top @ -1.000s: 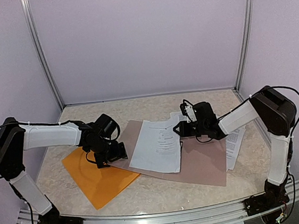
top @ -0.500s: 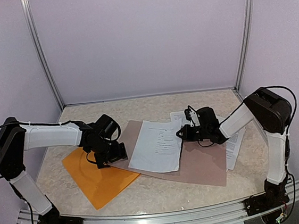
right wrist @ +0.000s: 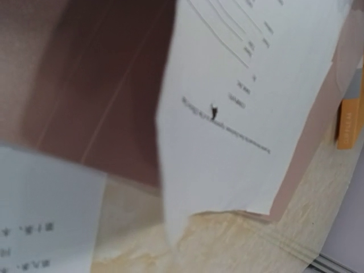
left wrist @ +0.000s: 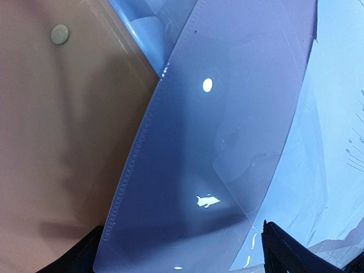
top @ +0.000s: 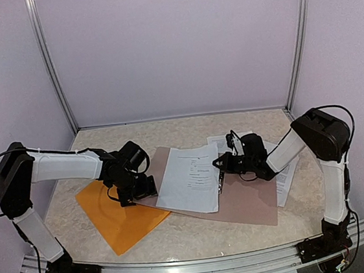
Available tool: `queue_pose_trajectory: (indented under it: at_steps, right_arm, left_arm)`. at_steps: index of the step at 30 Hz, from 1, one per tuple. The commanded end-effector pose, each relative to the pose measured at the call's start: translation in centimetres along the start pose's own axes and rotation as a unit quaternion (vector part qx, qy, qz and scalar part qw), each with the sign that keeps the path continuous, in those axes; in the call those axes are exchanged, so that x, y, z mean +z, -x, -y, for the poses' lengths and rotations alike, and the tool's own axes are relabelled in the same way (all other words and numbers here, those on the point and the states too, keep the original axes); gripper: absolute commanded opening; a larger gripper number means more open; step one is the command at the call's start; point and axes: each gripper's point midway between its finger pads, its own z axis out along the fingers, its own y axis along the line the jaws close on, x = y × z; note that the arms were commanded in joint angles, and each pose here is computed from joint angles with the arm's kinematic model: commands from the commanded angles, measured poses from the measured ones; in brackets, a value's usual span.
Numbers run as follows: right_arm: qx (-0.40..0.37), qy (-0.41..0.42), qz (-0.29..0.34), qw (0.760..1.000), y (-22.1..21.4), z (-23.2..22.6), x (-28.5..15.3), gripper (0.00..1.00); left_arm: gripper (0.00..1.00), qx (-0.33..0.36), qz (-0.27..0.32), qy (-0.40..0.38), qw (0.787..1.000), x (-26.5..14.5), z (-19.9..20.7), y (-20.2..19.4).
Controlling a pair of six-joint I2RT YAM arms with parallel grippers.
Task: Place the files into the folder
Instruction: Insert the folder to form pockets on the folder.
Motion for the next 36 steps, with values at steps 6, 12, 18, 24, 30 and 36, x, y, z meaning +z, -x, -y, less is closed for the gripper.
queue_pose_trajectory:
  at_steps: [6, 12, 18, 24, 30, 36]
  right_arm:
    - [-0.006, 0.013, 0.029, 0.999, -0.3, -1.6, 0.0, 0.0]
    - [-0.014, 0.011, 0.046, 0.999, 0.0, -2.2, 0.1, 0.0]
    - [-0.042, -0.019, 0.051, 0.998, 0.3, -1.7, -0.8, 0.0]
    - [-0.04, -0.035, 0.071, 0.996, 1.5, -1.1, -1.6, 0.0]
    - [-0.043, -0.039, 0.08, 0.995, 2.4, -0.9, -2.1, 0.0]
    - [-0.045, -0.05, 0.09, 0.994, 3.3, -0.3, -3.1, 0.0]
  left_arm:
    - [0.88, 0.0, 0.005, -0.021, 1.0, 0.1, 1.6, 0.5]
    - [0.88, -0.003, 0.004, -0.025, 1.0, 0.0, 1.6, 0.6]
    - [0.88, -0.002, 0.007, -0.027, 1.0, -0.4, 1.8, 0.8]
    - [0.88, -0.001, 0.008, -0.023, 1.0, -0.4, 1.7, 0.8]
    - [0.87, 0.001, 0.006, -0.019, 1.0, -0.2, 1.5, 0.8]
    - [0.83, 0.001, 0.006, -0.019, 1.0, 0.0, 1.3, 0.7]
